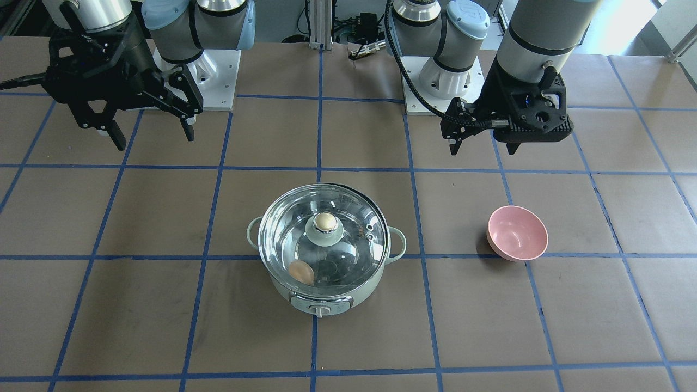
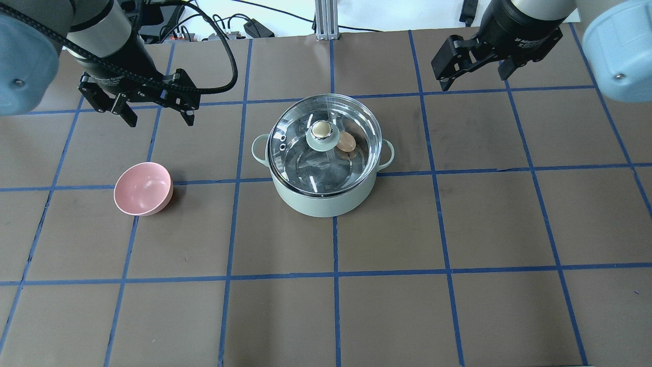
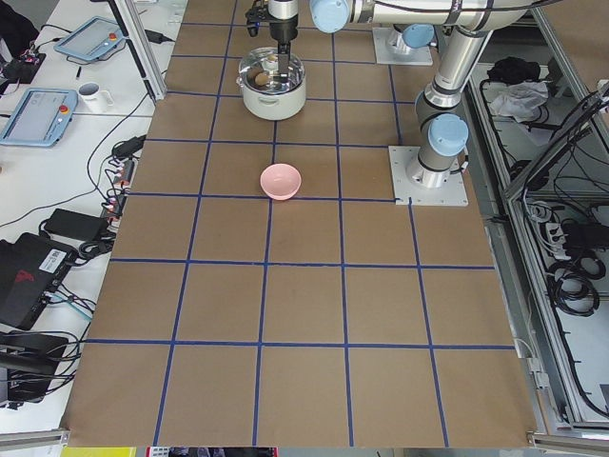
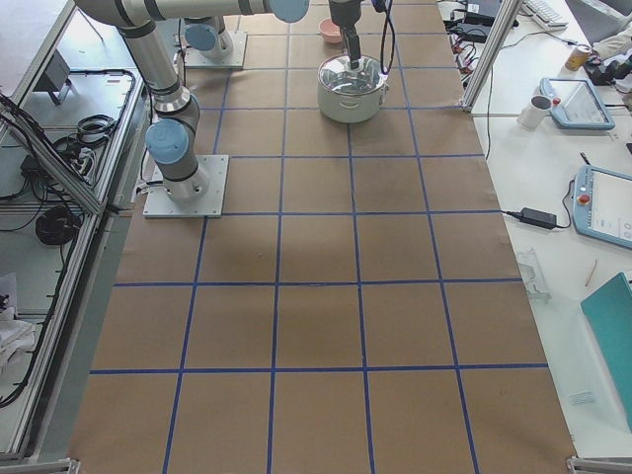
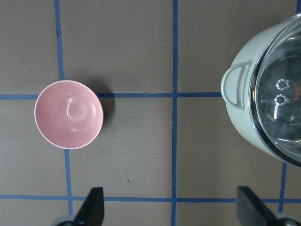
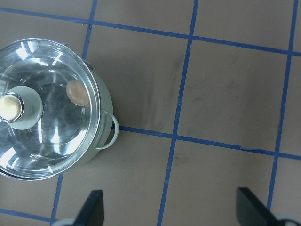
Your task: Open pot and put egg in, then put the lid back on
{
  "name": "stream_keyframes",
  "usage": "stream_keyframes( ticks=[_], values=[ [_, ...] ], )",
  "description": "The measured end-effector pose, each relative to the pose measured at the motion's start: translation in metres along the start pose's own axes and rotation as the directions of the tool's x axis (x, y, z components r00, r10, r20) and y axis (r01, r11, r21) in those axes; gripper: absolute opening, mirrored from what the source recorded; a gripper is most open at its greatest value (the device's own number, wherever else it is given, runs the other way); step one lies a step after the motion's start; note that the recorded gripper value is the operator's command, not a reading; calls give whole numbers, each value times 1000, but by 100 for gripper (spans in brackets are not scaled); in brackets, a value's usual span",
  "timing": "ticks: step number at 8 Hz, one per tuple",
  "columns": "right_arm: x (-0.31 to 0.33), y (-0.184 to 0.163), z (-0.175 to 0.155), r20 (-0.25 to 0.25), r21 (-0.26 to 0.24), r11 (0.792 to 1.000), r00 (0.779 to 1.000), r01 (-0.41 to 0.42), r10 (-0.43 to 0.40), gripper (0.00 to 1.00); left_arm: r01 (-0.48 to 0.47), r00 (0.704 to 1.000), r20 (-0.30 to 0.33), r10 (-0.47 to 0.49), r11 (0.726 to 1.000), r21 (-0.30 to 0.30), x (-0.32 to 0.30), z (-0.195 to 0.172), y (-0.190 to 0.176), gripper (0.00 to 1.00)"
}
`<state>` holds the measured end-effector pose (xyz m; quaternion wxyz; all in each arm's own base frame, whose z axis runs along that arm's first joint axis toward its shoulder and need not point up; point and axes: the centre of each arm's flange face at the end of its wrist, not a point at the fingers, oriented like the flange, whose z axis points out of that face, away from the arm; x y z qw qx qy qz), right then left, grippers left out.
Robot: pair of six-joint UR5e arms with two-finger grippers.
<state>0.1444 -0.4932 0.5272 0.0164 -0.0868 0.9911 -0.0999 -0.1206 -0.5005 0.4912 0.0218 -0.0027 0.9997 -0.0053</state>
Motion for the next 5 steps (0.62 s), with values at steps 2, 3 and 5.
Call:
stream_keyframes(
  ticks=[2,3,5],
  values=[
    [0,0,1,1,-3,1000,1000,-3,3,100,0,1000,0,0,1000,0,0,0,0,100],
    [0,1,1,1,-5,1000,1000,-7,7,100,0,1000,0,0,1000,0,0,0,0,100],
    [1,1,1,0,-8,1000,1000,-5,5,100,0,1000,0,0,1000,0,0,0,0,100]
  ],
)
